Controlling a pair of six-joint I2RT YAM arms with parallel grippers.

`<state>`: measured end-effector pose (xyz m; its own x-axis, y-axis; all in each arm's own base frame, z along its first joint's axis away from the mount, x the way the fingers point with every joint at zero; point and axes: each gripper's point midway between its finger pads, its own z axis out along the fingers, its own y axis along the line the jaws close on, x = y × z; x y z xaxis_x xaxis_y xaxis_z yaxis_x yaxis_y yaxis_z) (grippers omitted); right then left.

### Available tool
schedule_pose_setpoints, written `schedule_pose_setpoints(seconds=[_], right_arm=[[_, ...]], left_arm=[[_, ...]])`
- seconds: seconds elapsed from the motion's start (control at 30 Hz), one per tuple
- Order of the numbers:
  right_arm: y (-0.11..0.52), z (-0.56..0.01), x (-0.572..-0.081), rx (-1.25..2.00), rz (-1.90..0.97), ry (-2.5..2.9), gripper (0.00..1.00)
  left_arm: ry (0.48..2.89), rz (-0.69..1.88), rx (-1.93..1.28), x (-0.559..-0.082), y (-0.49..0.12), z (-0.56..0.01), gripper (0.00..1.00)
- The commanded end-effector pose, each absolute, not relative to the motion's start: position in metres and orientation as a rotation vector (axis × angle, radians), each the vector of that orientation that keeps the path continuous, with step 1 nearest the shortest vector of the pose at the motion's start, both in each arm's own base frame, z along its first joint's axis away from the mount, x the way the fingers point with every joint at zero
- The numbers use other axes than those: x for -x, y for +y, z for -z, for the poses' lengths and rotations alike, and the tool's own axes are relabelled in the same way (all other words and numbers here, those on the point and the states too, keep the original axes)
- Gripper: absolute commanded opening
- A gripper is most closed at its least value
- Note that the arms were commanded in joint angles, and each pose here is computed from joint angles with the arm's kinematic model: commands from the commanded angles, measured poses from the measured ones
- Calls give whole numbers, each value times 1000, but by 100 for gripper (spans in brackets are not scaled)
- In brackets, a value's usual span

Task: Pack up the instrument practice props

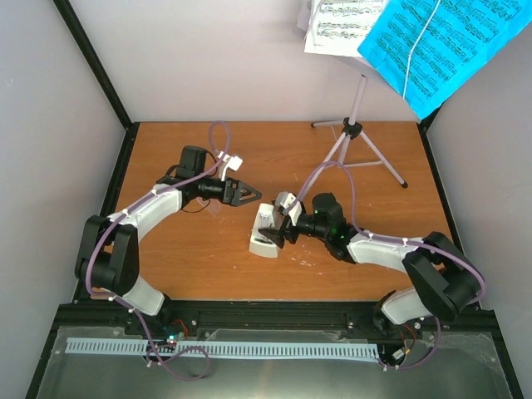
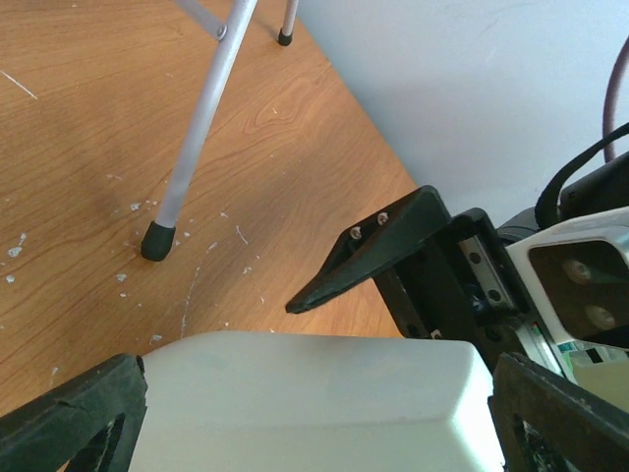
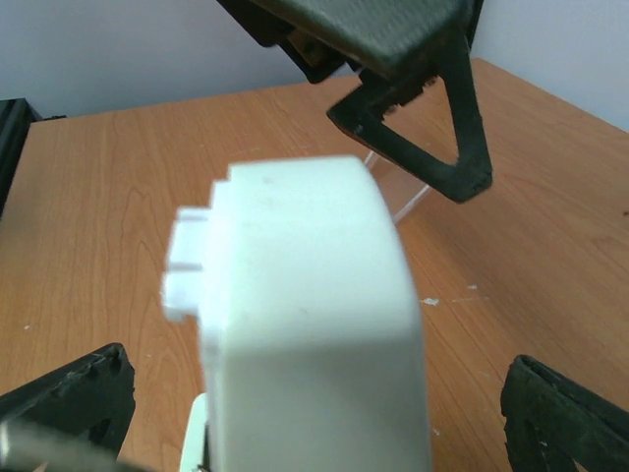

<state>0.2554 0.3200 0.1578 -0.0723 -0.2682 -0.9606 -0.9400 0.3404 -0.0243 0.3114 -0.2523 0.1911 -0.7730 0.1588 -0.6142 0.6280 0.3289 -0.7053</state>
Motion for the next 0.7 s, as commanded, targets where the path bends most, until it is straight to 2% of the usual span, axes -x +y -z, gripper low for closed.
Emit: schedule_pose_setpoints(seconds=[0.0,0.4,0.67], right_arm=[[319,-156,-266,1058,-780,1570,99],[321,-149,-260,1066,-826,1565,86],[316,-146,-254,1048,-836,1572,81]], left_arm=[[2097,1418,-762,-313,-256,-199,95],[2053,1455,-826,-304,-260,-205,88],[2049,1452,-842,-303,-262,-205,86]])
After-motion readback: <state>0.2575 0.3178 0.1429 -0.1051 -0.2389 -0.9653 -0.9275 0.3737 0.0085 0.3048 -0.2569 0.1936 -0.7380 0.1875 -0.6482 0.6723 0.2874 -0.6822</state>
